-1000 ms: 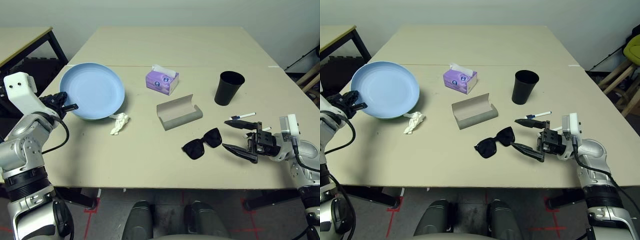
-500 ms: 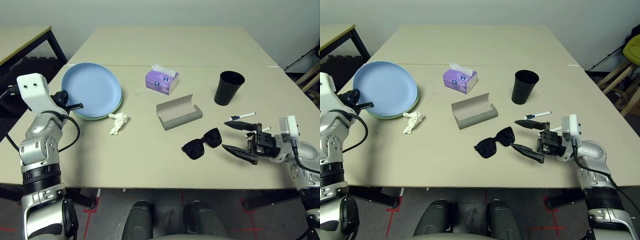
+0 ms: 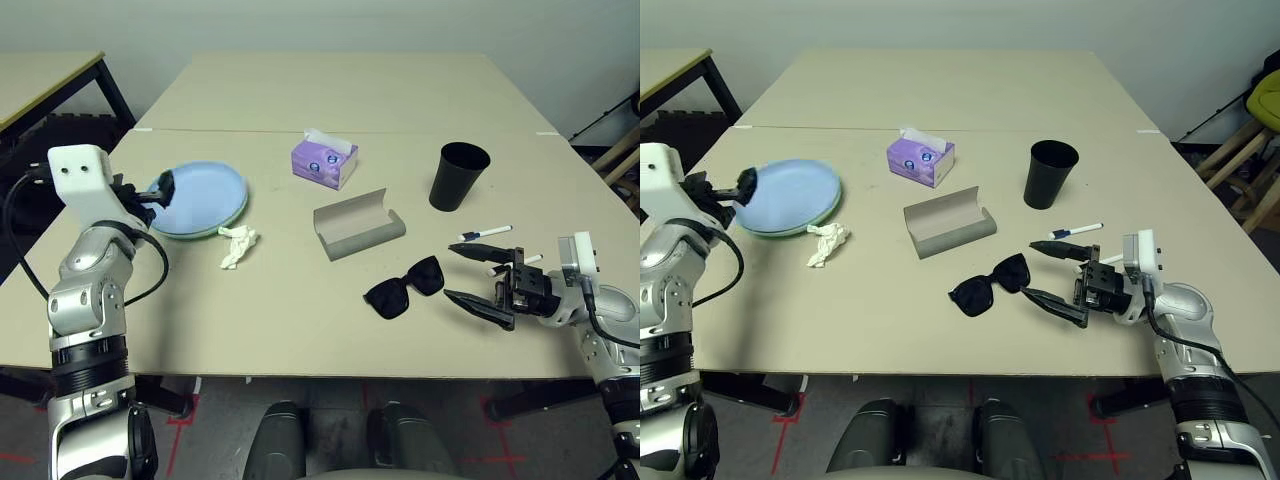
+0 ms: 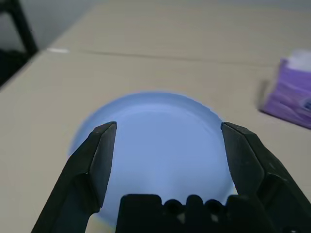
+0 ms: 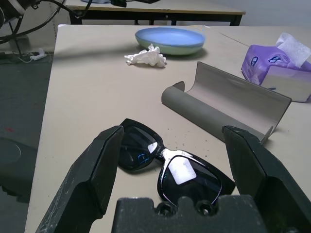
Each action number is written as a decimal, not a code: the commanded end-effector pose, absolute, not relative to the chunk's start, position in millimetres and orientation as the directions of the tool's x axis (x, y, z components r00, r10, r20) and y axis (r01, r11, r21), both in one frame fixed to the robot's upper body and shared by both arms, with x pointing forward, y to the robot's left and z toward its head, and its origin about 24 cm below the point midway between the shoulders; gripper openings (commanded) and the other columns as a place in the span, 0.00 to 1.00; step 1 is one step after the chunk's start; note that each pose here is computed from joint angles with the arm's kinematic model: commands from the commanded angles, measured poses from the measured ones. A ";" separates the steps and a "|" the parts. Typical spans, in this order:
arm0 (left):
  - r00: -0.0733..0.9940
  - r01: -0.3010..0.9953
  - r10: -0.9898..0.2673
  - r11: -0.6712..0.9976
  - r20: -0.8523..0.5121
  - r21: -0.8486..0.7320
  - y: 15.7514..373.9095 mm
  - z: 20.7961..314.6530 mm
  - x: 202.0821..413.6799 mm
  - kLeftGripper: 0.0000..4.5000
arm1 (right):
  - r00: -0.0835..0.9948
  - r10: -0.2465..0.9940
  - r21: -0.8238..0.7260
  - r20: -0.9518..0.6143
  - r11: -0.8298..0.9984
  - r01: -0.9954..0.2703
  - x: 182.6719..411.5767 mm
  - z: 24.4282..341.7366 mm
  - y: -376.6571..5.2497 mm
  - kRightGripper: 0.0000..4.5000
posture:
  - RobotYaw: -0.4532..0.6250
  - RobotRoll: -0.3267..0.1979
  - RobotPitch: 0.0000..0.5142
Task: Organize and tidy the items on the table.
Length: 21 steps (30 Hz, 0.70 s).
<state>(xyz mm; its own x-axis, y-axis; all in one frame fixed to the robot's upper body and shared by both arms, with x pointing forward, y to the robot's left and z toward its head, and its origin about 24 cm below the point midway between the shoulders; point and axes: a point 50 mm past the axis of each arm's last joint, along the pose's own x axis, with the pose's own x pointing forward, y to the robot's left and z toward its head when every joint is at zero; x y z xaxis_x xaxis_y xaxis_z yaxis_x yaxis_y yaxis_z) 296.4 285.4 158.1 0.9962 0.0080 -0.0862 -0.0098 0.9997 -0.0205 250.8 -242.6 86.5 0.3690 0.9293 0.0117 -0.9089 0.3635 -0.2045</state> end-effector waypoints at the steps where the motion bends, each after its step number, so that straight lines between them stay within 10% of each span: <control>1: 0.982 0.102 -0.114 0.991 -0.148 -0.089 275.8 158.7 290.8 0.99 | 0.366 0.930 -0.217 0.026 0.363 -0.906 252.3 90.5 -240.9 1.00 | 0.51 0.62 0.10; 11: 0.815 0.432 -0.483 0.875 -0.321 -0.221 230.9 146.2 257.7 0.99 | 0.389 0.921 -0.223 0.036 0.387 -0.895 252.7 91.5 -242.8 1.00 | 0.50 0.62 0.10; 21: 0.785 0.459 -0.437 0.886 -0.440 -0.063 228.3 121.6 247.8 0.99 | 0.393 0.919 -0.221 0.034 0.390 -0.894 252.7 90.7 -243.1 1.00 | 0.51 0.62 0.10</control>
